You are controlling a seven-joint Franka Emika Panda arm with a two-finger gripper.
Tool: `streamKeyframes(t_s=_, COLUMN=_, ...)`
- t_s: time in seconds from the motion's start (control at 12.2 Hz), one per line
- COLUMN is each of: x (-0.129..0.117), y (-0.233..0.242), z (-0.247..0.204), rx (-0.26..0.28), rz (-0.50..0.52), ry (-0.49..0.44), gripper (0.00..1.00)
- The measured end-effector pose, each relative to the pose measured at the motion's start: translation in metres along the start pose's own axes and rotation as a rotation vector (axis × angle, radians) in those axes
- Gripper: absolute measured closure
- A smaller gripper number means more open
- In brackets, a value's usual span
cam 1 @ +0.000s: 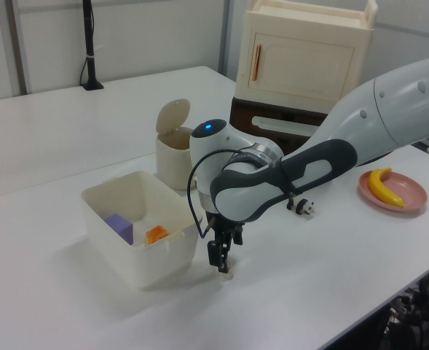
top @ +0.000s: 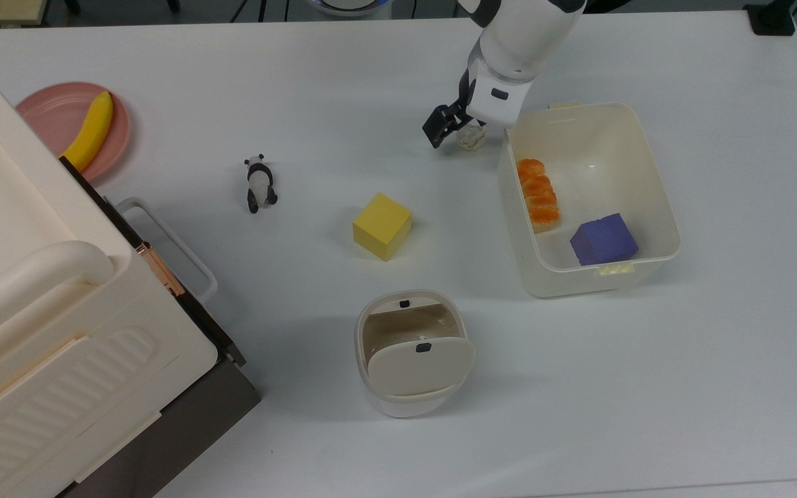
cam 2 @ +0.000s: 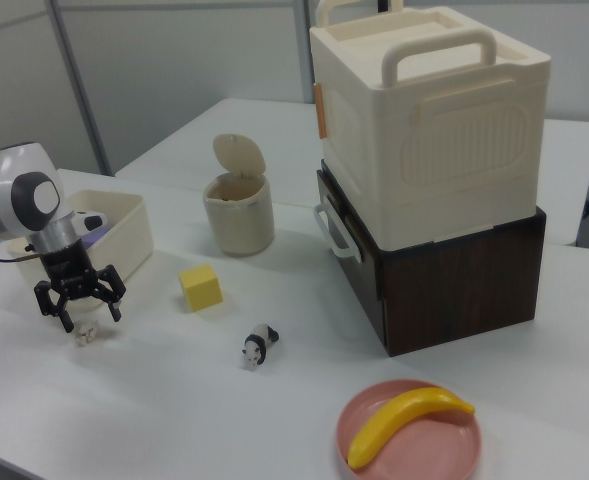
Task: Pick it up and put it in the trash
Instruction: 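Lower the gripper onto the white paper ball and close on it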
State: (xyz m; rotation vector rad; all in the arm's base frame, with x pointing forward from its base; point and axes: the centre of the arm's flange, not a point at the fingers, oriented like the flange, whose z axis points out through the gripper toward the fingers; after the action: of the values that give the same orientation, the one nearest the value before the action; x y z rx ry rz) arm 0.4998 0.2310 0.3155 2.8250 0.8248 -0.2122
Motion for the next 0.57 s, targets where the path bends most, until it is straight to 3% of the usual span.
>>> streamKeyframes(t_s=0.49, x=0.003, y=-0.016, z=0.009, rx=0.003, rz=-0.024, ry=-0.002, gripper=0.00)
streamKeyframes(t_s=0.57, x=0.003, y=-0.017, z=0.010, rx=0.003, rz=-0.025, ry=-0.002, gripper=0.06)
